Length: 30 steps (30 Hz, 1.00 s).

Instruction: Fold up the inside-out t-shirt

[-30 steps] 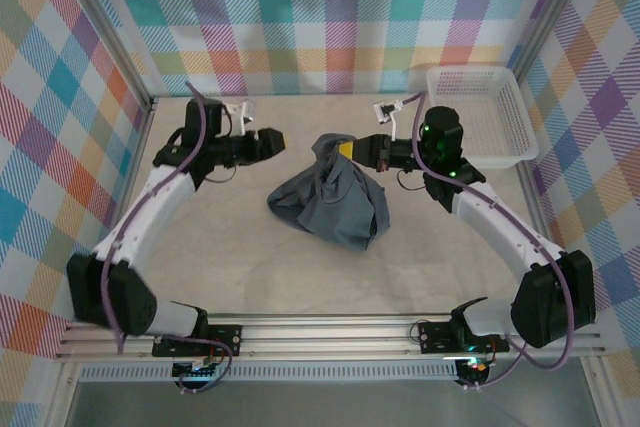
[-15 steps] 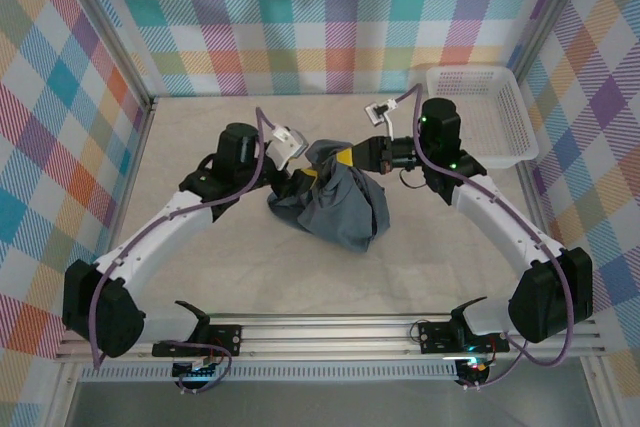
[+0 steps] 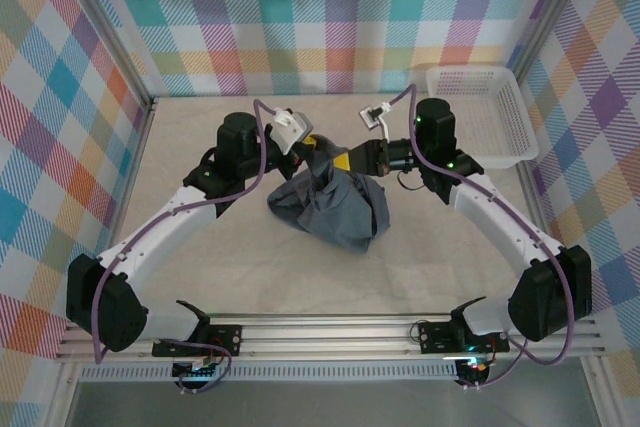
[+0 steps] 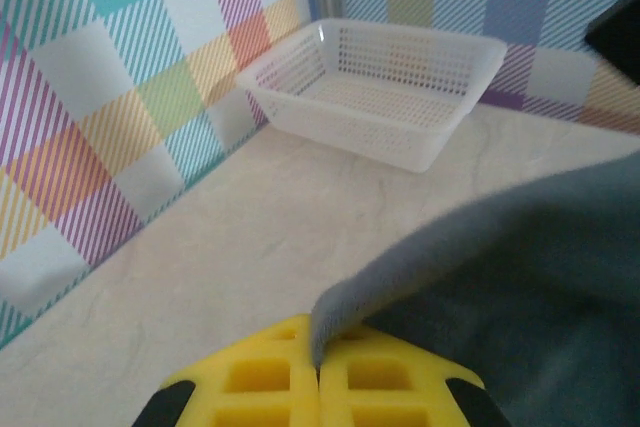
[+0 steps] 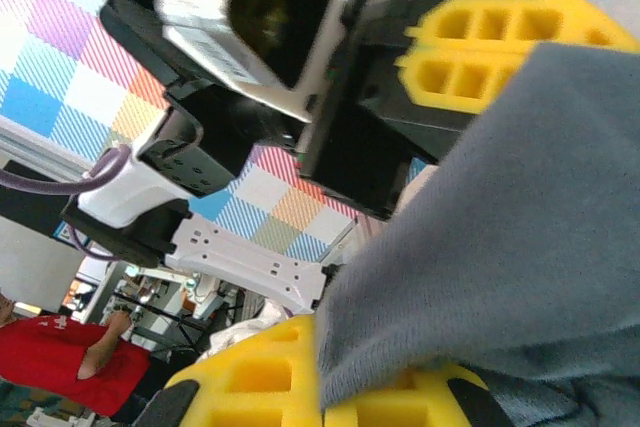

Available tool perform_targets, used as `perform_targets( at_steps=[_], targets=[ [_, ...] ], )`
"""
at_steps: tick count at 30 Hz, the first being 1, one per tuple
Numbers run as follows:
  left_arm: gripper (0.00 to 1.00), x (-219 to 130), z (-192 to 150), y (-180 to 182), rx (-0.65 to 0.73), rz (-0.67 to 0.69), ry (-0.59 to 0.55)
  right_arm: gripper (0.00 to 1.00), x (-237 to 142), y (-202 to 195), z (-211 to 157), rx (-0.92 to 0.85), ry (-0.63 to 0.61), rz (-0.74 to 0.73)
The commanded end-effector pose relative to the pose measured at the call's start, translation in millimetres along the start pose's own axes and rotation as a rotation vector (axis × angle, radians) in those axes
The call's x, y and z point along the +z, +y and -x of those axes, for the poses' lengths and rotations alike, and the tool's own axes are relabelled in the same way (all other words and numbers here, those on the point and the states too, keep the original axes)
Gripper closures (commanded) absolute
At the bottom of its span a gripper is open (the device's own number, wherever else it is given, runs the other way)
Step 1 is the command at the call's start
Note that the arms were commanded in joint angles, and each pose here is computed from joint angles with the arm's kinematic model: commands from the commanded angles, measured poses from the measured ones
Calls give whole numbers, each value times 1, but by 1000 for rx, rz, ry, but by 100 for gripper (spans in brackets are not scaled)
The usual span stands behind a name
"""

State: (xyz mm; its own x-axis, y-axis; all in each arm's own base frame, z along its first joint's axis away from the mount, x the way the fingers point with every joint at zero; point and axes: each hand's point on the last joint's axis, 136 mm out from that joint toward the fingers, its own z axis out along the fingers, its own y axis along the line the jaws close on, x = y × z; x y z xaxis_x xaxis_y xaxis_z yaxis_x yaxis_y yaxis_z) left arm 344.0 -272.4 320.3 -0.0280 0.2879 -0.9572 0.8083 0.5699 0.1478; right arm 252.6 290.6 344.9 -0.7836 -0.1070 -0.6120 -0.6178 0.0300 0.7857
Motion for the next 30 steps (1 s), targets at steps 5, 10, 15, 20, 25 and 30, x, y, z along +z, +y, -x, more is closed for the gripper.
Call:
perform_targets(
  at_steps=[5, 10, 15, 20, 25, 30],
  targets=[
    [100, -33, 62, -21, -260, -122, -19, 97, -47, -101, 7, 135, -118, -416],
    [100, -37, 63, -42, -469, -249, 55, 61, -50, -100, 15, 140, -69, -311],
    [100, -29, 50, -29, -641, -165, 65, 57, -92, -111, 6, 149, -261, -672],
    [100, -20, 38, -20, -734, -112, 92, 65, -68, -58, -13, -241, -409, -830],
    [100, -12, 37, -19, -766, -116, 115, 53, -41, -62, -5, -451, -318, -986],
    [100, -12, 39, -20, -765, -126, 126, 48, -11, -92, 16, -679, -203, -1020]
  ],
)
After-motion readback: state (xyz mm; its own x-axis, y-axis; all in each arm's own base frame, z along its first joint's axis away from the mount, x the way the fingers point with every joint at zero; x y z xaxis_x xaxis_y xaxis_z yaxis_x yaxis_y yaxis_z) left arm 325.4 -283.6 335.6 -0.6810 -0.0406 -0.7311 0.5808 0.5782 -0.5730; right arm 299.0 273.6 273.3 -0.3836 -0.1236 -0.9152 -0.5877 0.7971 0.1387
